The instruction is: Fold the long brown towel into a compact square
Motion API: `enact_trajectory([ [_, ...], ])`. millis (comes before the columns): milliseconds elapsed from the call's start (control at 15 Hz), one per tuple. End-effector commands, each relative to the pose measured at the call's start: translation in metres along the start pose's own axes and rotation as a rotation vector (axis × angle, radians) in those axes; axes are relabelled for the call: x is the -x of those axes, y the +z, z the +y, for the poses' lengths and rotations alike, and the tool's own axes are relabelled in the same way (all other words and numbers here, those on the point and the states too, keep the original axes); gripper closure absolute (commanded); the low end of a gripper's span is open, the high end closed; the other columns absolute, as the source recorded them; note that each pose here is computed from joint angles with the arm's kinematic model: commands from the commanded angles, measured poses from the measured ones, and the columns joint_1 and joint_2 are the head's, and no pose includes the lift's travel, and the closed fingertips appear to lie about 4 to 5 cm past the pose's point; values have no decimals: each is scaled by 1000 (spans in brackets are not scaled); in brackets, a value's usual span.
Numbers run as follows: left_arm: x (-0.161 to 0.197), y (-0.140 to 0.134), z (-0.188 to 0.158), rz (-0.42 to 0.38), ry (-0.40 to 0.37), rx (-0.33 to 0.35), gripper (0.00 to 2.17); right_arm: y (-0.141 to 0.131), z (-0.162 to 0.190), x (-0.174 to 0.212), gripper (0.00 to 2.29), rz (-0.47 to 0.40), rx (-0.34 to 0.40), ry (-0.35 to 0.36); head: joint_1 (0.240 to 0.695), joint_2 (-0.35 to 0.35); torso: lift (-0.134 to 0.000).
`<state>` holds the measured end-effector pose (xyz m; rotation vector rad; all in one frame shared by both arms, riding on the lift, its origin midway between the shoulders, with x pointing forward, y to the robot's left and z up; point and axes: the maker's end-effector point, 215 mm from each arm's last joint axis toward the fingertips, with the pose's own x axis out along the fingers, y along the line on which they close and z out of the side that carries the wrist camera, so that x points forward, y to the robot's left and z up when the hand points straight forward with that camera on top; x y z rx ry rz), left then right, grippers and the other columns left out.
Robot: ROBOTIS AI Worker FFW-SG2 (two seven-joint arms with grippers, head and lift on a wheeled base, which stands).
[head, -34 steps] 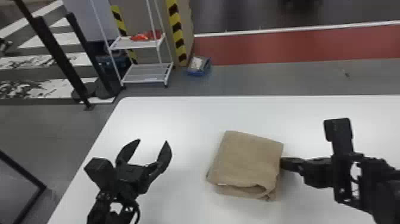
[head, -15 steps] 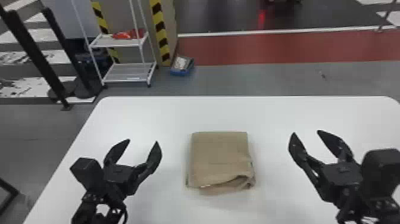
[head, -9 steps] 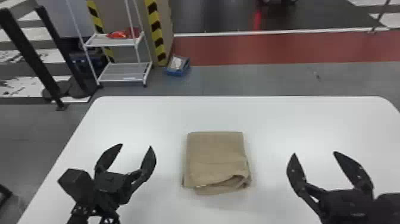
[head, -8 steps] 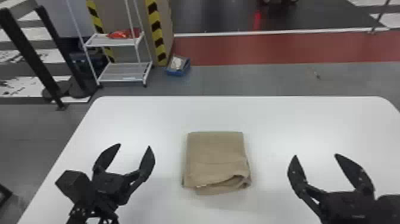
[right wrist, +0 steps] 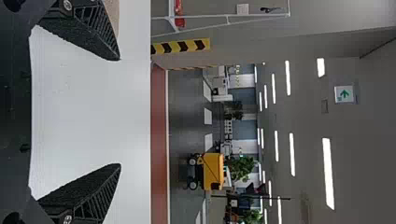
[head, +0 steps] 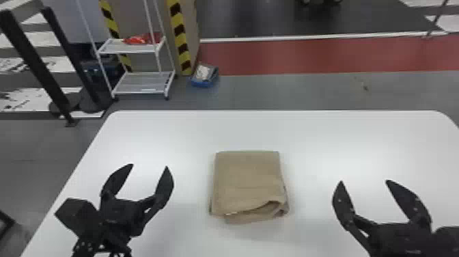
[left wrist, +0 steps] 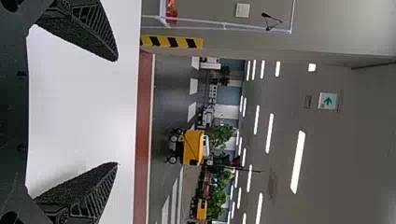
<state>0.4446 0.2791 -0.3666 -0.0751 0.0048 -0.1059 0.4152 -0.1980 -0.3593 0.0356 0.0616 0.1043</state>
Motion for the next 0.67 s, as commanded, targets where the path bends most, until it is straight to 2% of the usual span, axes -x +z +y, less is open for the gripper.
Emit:
enact_trajectory([
  [0,2,-1,1,1,6,6,80,-1,1,0,70,3,1,3,695,105,-118],
  [600,4,3,1,-1,4,1,80,-5,-2,1,83,9,1,7,695,107,-118],
])
